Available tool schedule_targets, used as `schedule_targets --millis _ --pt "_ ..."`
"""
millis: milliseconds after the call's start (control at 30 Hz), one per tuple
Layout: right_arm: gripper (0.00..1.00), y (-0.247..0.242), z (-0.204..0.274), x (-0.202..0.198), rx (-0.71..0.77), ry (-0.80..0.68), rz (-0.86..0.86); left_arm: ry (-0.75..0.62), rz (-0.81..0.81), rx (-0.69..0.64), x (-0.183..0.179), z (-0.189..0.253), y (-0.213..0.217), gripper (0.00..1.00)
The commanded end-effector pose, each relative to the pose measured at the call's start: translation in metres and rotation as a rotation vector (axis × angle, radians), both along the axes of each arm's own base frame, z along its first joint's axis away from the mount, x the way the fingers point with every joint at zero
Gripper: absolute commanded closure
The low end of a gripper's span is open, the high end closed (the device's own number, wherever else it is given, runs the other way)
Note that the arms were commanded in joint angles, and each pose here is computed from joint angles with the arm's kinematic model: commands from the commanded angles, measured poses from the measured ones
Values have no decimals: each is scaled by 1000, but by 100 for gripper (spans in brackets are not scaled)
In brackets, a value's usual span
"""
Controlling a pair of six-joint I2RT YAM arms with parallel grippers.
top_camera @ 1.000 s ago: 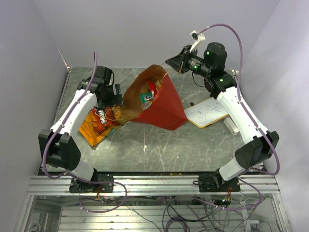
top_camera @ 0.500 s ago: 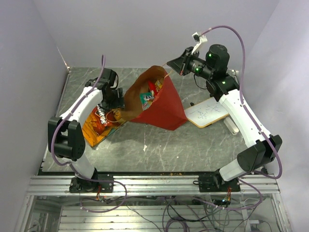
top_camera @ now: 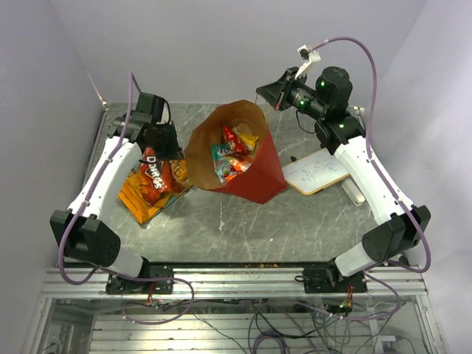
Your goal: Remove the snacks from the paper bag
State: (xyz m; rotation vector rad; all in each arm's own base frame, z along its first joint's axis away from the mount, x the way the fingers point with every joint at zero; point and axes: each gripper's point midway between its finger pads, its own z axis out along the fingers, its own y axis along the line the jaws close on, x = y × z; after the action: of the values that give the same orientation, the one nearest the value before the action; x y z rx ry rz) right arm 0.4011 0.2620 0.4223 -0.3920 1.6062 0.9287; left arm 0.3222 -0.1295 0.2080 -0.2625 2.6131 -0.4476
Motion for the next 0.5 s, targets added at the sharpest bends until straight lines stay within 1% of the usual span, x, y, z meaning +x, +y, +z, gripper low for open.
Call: schedule_targets --millis 0,233,367,467 --pt "100 -6 40 16 81 -128 -72 -117 25 -200 13 69 -21 93" --pt "100 -31 50 61 25 -247 -276 -186 50 -411 60 116 -45 93" --pt "100 -42 53 92 -36 -334 -347 -222 55 -522 85 140 -60 93" --pt "100 -58 64 118 -75 -381 -397 -238 57 -599 99 153 -70 93"
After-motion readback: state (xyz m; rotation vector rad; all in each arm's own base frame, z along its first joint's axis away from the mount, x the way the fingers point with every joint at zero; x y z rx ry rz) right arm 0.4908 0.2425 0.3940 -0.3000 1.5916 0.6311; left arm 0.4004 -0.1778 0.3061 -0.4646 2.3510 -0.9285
